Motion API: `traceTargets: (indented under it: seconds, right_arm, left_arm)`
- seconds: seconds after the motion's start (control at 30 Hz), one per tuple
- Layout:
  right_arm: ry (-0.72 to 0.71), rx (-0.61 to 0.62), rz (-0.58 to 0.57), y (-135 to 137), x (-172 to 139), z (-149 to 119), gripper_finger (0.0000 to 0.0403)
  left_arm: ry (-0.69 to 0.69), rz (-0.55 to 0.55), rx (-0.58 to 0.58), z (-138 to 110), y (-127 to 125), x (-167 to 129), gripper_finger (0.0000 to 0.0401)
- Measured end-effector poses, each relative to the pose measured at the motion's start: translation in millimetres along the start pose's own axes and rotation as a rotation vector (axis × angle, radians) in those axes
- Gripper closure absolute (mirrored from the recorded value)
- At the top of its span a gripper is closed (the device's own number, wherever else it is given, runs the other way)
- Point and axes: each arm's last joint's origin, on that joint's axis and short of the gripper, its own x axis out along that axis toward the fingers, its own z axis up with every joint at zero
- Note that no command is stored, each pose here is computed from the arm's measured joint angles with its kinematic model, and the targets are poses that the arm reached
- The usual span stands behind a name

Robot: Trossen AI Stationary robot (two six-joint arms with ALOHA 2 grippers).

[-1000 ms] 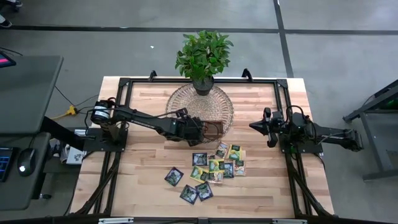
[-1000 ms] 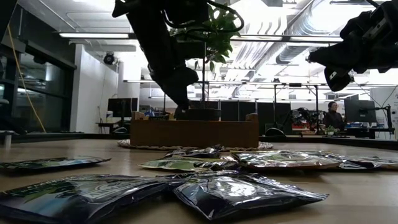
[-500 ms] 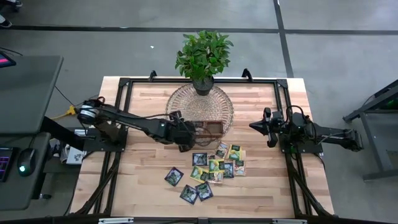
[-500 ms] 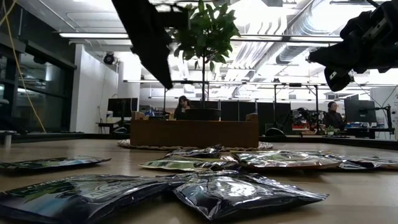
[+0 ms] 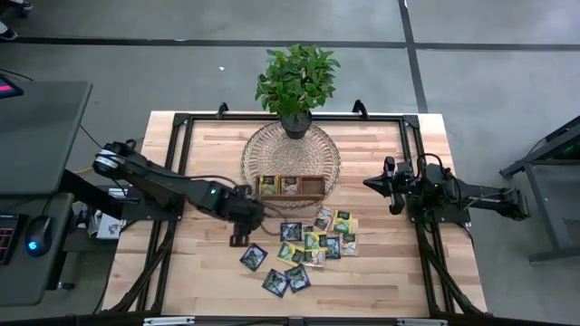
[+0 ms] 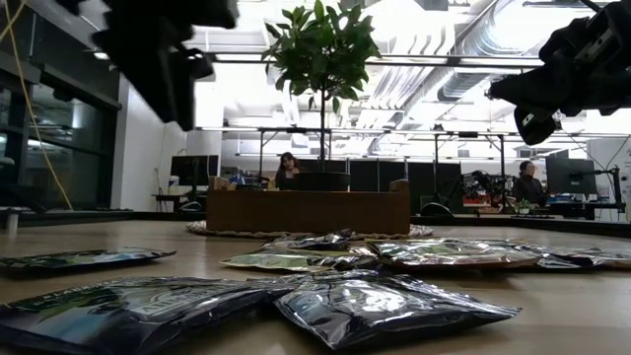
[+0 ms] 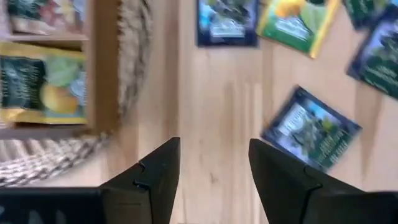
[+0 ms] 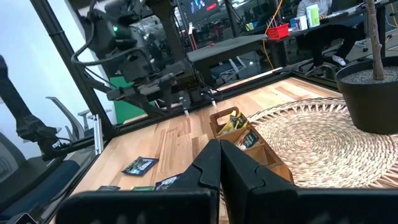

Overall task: Pick & Place Tea
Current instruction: Put the violet tea bag into the right section of the wooden organizer

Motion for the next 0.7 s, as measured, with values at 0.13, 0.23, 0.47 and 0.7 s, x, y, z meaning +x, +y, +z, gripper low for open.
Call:
traceTargets:
  seconds: [0.13, 0.23, 0.47, 0.7]
  right_arm:
    - [0.001, 0.0, 0.0, 0.0, 0.0, -0.1, 0.0402]
    - [0.001, 0.0, -0.001, 0.0, 0.0, -0.1, 0.0402]
    - [0.001, 0.0, 0.0, 0.0, 0.0, -0.1, 0.0402]
    - [0.001, 0.0, 0.0, 0.0, 0.0, -0.1, 0.0402]
  left_arm:
    - [-0.023, -0.073, 0.011, -23.4, -11.1, -5.1, 0.0215]
    - [-0.027, -0.144, 0.038, -40.0, -22.5, -6.2, 0.0215]
    - [-0.025, -0.221, 0.148, -67.5, -48.9, -0.4, 0.0215]
    - [-0.061, -0.207, 0.237, -80.4, -72.2, 13.1, 0.0215]
